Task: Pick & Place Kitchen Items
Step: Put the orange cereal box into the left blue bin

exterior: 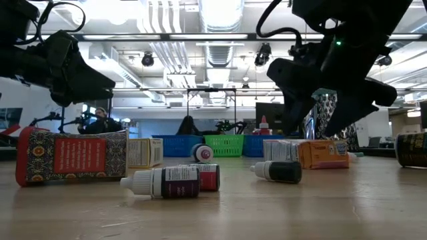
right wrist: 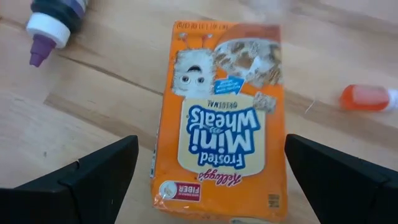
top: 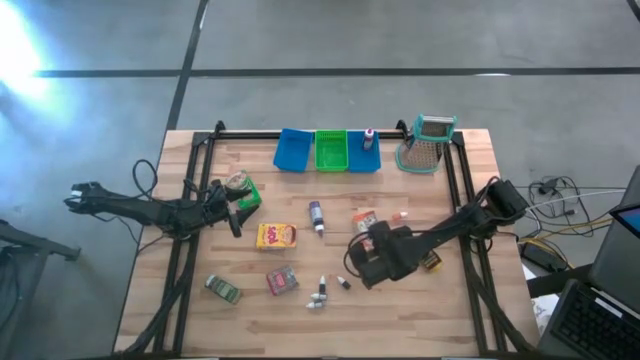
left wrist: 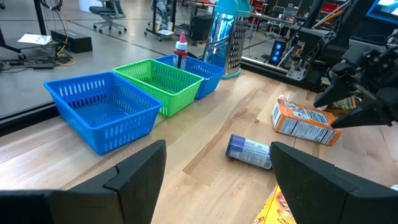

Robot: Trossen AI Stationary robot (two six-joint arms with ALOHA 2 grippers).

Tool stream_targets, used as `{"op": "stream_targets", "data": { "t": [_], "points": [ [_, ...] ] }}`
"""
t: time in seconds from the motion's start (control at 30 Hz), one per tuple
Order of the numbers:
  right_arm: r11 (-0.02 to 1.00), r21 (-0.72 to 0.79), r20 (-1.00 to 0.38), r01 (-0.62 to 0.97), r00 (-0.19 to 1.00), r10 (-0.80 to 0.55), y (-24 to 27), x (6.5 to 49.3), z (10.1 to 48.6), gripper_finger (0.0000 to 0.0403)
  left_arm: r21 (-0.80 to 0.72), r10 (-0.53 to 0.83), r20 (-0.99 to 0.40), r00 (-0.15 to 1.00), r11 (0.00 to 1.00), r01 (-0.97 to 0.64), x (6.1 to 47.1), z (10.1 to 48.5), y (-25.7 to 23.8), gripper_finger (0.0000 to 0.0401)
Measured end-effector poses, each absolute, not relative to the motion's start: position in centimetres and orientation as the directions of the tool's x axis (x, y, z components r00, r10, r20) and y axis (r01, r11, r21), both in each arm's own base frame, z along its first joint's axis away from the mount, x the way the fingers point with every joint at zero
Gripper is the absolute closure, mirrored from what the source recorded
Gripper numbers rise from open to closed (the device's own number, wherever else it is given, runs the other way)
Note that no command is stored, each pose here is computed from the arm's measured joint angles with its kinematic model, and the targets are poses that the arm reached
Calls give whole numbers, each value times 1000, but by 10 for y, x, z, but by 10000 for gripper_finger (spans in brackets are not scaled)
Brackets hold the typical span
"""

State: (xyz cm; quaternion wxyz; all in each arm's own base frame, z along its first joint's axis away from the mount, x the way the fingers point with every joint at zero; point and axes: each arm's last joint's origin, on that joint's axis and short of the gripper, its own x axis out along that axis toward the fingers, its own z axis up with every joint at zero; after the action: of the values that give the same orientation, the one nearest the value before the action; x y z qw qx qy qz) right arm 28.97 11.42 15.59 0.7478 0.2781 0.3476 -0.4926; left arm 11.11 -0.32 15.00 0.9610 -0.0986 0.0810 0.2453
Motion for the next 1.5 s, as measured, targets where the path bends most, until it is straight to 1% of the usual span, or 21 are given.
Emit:
{"op": "stream_targets", "data": {
  "t": [0.8, 1.5],
  "points": [
    [351, 77, -805, 933, 266, -530, 114, 285, 147, 3, -149, 455, -205, 867, 861, -487, 111, 150, -3, 107],
    [375, 137, -801, 917, 326, -503, 110, 277, 120, 3, -149, 455, -205, 866, 861, -487, 111, 150, -3, 107]
  ]
}}
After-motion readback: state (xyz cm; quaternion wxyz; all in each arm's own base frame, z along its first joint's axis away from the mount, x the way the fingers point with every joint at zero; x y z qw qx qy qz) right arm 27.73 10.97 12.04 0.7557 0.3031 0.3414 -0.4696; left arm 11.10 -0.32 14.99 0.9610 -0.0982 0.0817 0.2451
